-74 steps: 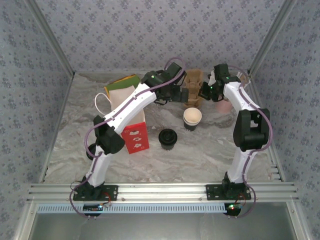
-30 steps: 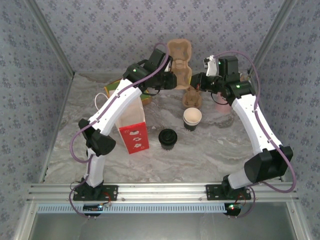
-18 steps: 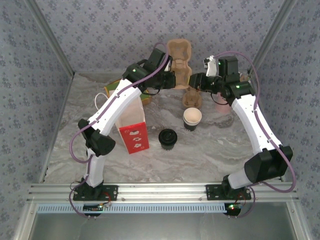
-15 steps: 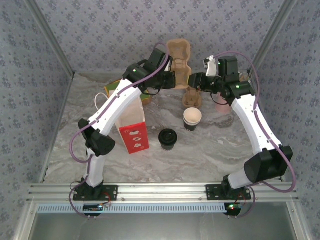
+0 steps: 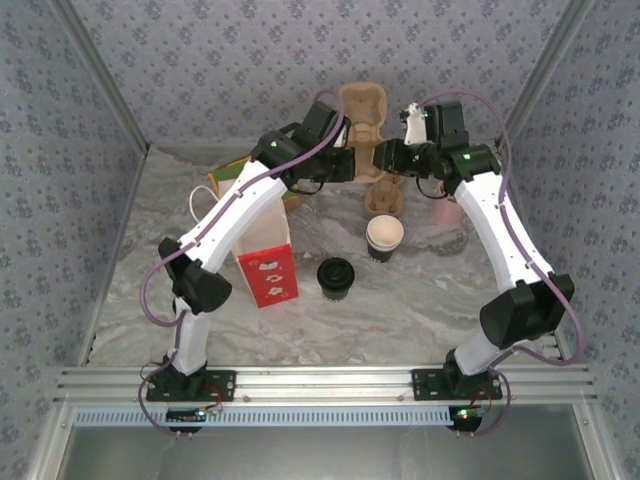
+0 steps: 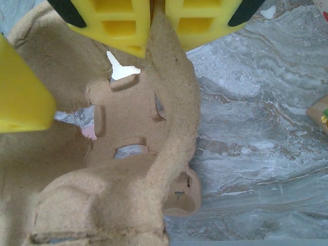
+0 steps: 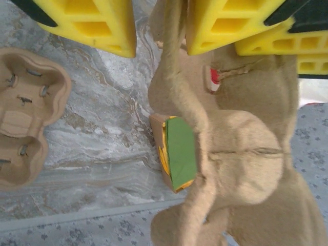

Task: Pack the takeout coffee

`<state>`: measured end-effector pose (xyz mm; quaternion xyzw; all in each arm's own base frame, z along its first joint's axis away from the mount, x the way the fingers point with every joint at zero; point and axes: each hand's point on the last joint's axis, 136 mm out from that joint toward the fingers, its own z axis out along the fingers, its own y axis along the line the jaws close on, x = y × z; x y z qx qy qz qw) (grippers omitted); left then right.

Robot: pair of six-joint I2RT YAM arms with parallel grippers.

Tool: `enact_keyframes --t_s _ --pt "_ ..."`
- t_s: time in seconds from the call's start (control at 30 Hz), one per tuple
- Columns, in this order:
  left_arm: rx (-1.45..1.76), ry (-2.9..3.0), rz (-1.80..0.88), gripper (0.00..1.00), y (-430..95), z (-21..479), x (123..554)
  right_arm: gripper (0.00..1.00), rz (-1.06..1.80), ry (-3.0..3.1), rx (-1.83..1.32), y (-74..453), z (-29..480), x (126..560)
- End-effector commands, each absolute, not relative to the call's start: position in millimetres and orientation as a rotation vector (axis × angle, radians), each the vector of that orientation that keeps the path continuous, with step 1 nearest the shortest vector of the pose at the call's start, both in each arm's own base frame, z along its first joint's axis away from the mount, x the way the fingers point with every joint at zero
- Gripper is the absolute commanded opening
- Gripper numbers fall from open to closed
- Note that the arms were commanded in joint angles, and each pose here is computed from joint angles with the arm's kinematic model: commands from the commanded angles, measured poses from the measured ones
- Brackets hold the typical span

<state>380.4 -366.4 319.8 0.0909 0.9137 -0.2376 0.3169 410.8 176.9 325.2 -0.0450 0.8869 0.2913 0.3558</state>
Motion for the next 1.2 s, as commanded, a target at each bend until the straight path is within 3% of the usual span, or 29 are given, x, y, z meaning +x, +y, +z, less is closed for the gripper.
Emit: enact_keyframes --t_s 0.0,0.2,0.37,0.47,0.6,0.77,0.87,0.93,1.17 --pt "0.249 2.341 -0.643 0.1 -360.1 346.9 374.3 0.29 0.707 2.322 -0.138 176.4 325.0 409.6" --pt "0.26 2.347 -0.644 0.11 -361.4 344.7 373.4 0.24 0.709 2.308 -0.146 178.0 329.5 409.5" --pt "0.264 2.352 -0.643 0.11 -362.9 343.0 372.8 0.09 0.713 2.301 -0.153 178.5 332.8 408.3" --pt "0.265 2.346 -0.648 0.17 -362.3 345.9 372.3 0.07 0.712 2.296 -0.154 177.6 334.6 406.7" --pt "0.267 2.318 -0.659 0.38 -357.9 361.0 368.6 0.06 0.726 2.283 -0.155 178.0 340.9 403.0" --pt "0.261 2.217 -0.689 0.77 -342.7 412.1 354.4 0.06 0.756 2.26 -0.154 180.1 354.3 396.2" --pt "0.252 2.164 -0.67 0.95 -324.4 438.1 342.8 0.06 0.776 2.251 -0.157 183.6 362.6 390.7" --pt "0.238 2.134 -0.642 1.0 -308.4 451.8 334.8 0.06 0.79 2.239 -0.172 188.7 369.9 385.5" --pt "0.115 2.073 -0.455 1.0 -230.5 471.6 310.9 0.06 0.832 2.193 -0.244 219.9 397.6 364.4"
